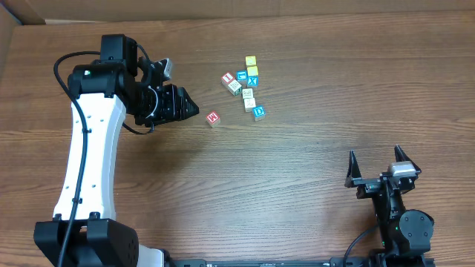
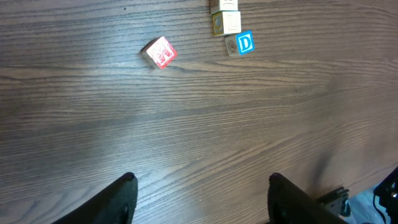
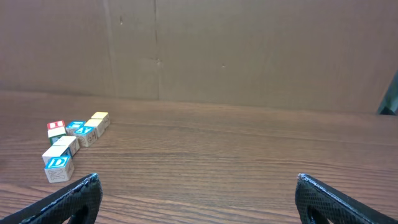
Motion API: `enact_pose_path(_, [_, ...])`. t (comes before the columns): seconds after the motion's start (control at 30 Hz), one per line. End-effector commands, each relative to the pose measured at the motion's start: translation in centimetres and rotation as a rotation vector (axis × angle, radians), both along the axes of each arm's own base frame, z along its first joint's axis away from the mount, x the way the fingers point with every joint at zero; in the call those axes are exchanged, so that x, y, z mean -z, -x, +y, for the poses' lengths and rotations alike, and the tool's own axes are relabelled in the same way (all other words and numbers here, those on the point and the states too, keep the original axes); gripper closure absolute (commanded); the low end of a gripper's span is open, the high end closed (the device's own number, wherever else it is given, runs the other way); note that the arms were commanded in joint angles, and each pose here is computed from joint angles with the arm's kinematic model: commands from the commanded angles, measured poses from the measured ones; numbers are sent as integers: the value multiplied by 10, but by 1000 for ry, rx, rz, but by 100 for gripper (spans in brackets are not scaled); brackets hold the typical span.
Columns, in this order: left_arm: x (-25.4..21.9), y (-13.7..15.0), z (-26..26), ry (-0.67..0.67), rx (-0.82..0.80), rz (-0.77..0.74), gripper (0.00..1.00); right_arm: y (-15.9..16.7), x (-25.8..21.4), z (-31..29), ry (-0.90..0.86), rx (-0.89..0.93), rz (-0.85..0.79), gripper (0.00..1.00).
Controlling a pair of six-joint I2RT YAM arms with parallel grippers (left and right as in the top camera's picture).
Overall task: Flip 4 blocks
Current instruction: 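Raise the left arm and move its gripper above the red M block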
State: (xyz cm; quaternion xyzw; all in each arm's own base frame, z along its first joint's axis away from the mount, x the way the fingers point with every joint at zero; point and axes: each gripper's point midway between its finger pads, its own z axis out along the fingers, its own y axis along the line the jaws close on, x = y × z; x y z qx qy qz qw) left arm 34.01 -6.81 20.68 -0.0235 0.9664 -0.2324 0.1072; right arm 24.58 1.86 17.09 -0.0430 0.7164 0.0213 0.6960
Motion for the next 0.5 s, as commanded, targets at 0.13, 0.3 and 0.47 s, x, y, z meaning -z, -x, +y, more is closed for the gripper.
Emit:
enact_pose_path(0.13, [-5,-6,3,-6,-12,-23,33,0,1,0,1,-3,-7,0])
enact_pose_path(0.3, [-4,-19,16,-81,-38,-72,39,0,1,0,0,-3,-7,0])
enact_pose_path(0.47, [-2,-32,32,-159,-115,-101,89,0,1,0,1,-3,-7,0])
